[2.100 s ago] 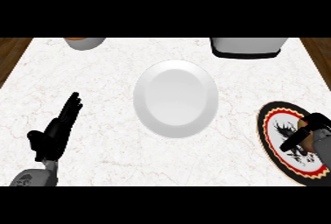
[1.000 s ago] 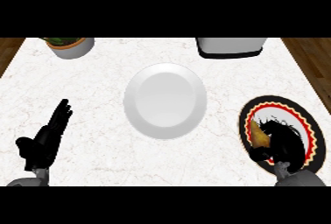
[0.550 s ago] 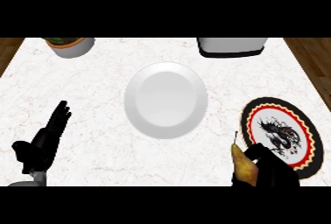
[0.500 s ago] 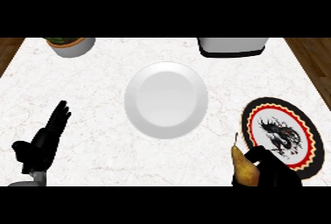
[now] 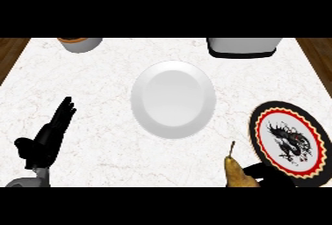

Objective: Pick the pear from the plate and place it in the plate

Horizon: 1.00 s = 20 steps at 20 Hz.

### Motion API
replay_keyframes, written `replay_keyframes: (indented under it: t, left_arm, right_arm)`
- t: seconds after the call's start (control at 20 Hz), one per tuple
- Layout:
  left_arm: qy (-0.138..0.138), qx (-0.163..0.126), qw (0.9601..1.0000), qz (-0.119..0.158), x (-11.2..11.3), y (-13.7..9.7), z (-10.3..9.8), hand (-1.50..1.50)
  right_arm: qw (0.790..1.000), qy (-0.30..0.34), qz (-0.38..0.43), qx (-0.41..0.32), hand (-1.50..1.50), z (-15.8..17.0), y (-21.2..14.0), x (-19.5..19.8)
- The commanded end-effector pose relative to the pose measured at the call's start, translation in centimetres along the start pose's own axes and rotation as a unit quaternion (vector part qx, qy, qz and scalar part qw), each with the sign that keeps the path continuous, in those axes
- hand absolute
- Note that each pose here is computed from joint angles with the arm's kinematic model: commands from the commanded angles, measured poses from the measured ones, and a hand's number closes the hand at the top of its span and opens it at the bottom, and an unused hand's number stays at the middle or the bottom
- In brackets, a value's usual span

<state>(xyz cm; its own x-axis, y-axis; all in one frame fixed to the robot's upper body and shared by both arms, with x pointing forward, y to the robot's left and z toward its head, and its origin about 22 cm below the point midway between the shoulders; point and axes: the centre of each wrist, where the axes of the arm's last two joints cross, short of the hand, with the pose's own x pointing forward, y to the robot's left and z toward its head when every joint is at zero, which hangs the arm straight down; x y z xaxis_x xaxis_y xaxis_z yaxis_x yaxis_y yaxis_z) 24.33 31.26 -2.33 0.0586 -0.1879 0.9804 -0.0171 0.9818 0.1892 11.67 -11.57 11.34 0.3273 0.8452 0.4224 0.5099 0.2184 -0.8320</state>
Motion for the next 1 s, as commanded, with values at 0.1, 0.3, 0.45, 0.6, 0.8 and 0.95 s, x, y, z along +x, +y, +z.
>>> replay_keyframes:
  t: [0.1,0.3,0.45,0.6,0.8,0.95]
  left_arm:
    - [-0.010,-0.011,0.9999,-0.001,0.2,-1.2,-1.6,0.00]
    - [-0.007,-0.019,0.9998,-0.002,0.1,-1.2,-0.8,0.00]
    - [-0.006,-0.019,0.9998,0.005,0.3,-0.9,-0.5,0.00]
    - [-0.015,-0.026,0.9996,0.003,1.3,-1.6,-1.9,0.00]
    - [-0.008,-0.022,0.9997,-0.001,2.0,-1.7,-2.2,0.00]
    - [-0.010,-0.030,0.9995,-0.003,0.3,-2.1,-0.9,0.00]
  right_arm:
    - [0.999,0.037,0.009,-0.017,1.50,0.2,-1.4,4.4]
    - [1.000,0.024,0.007,0.017,1.50,-1.8,-0.5,5.5]
    - [0.999,0.025,-0.011,0.030,1.50,-4.0,0.8,6.9]
    - [0.998,0.031,-0.023,0.050,1.50,-6.4,3.8,8.3]
    - [0.997,0.024,-0.034,0.061,1.50,-8.0,5.6,10.2]
    - [0.998,0.025,-0.023,0.061,1.50,-9.8,8.5,12.2]
